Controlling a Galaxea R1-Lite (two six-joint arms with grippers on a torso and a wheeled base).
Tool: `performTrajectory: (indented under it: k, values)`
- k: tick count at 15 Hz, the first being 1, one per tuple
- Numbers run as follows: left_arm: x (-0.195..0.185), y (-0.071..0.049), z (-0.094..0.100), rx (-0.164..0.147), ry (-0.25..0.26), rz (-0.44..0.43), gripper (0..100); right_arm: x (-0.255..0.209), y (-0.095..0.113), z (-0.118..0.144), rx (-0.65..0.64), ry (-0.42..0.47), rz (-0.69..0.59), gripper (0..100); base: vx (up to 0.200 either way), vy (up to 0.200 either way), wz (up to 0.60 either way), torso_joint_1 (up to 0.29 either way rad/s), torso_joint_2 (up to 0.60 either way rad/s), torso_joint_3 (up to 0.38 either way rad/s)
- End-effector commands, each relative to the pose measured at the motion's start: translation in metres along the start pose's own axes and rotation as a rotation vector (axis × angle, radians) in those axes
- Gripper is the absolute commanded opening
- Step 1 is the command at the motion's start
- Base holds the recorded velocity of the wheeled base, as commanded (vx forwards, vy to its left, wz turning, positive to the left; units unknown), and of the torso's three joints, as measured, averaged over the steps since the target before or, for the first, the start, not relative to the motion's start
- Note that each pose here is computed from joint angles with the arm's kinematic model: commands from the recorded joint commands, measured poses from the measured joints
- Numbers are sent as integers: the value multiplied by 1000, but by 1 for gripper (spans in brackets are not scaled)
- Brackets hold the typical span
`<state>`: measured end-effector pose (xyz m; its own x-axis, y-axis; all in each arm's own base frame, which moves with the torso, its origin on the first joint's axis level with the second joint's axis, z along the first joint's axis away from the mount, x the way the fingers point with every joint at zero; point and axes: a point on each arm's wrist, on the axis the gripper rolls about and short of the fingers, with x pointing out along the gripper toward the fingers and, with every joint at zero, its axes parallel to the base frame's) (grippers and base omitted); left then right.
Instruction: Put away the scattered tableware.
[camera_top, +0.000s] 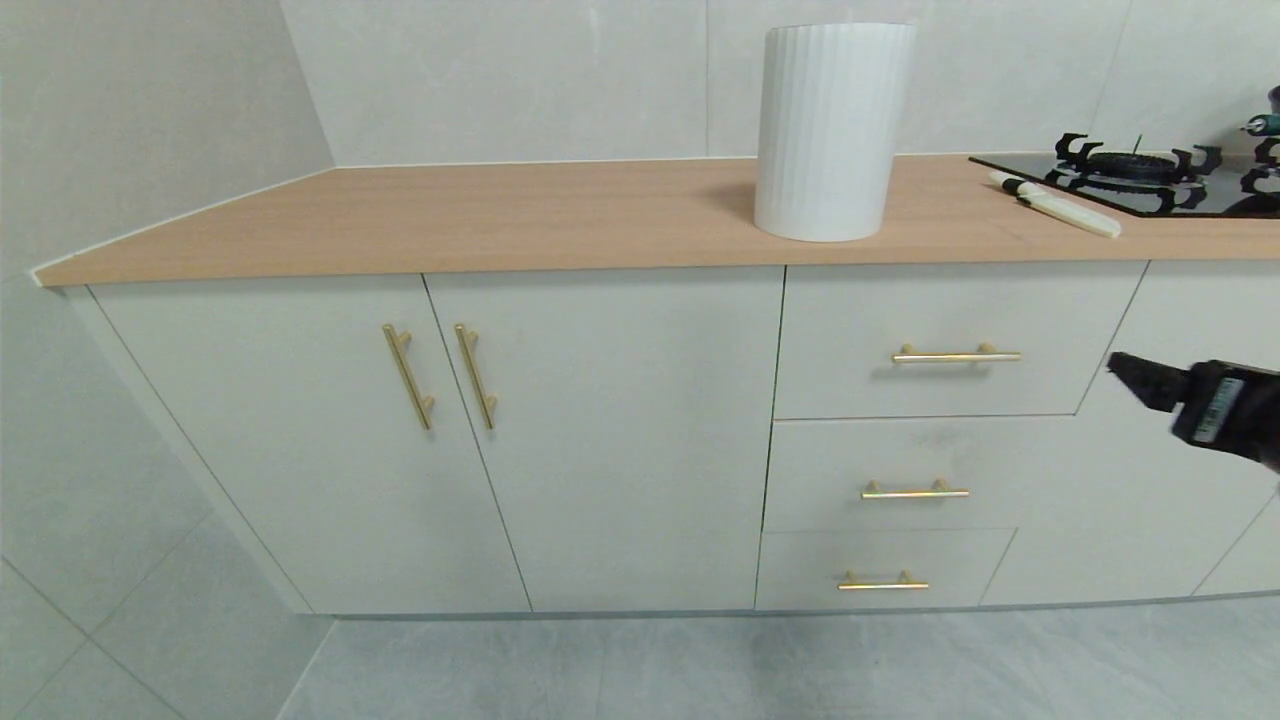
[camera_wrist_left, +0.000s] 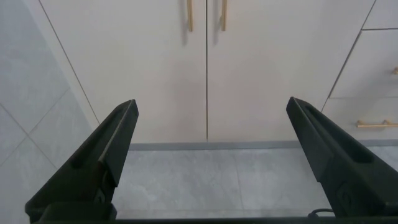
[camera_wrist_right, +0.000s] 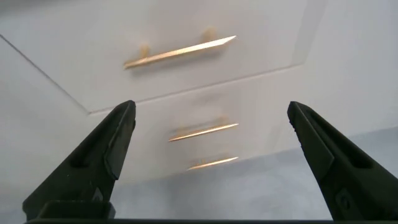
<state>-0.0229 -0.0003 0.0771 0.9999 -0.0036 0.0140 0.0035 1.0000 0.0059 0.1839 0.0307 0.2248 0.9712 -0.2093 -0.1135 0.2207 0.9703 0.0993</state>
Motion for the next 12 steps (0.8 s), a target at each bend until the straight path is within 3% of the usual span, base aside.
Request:
performTrajectory:
  k: [1, 4, 5, 8, 12]
  values:
    - [0, 0, 0, 0, -1, 1, 100, -84, -40, 3, -57, -190, -132, 100, 0, 0, 0, 0, 0, 0]
    - [0, 0, 0, 0, -1, 1, 100, -118, -61, -11, -86, -257, -238, 100, 0, 0, 0, 0, 0, 0]
    - [0, 0, 0, 0, -1, 1, 100, -145, -76, -23, -129, -283, -305, 100, 0, 0, 0, 0, 0, 0]
    - [0, 0, 0, 0, -1, 1, 100, -191, -98, -52, -128, -307, -400, 100, 0, 0, 0, 0, 0, 0]
    - [0, 0, 0, 0, 0, 1, 100, -219, -105, -76, -139, -317, -489, 100, 0, 0, 0, 0, 0, 0]
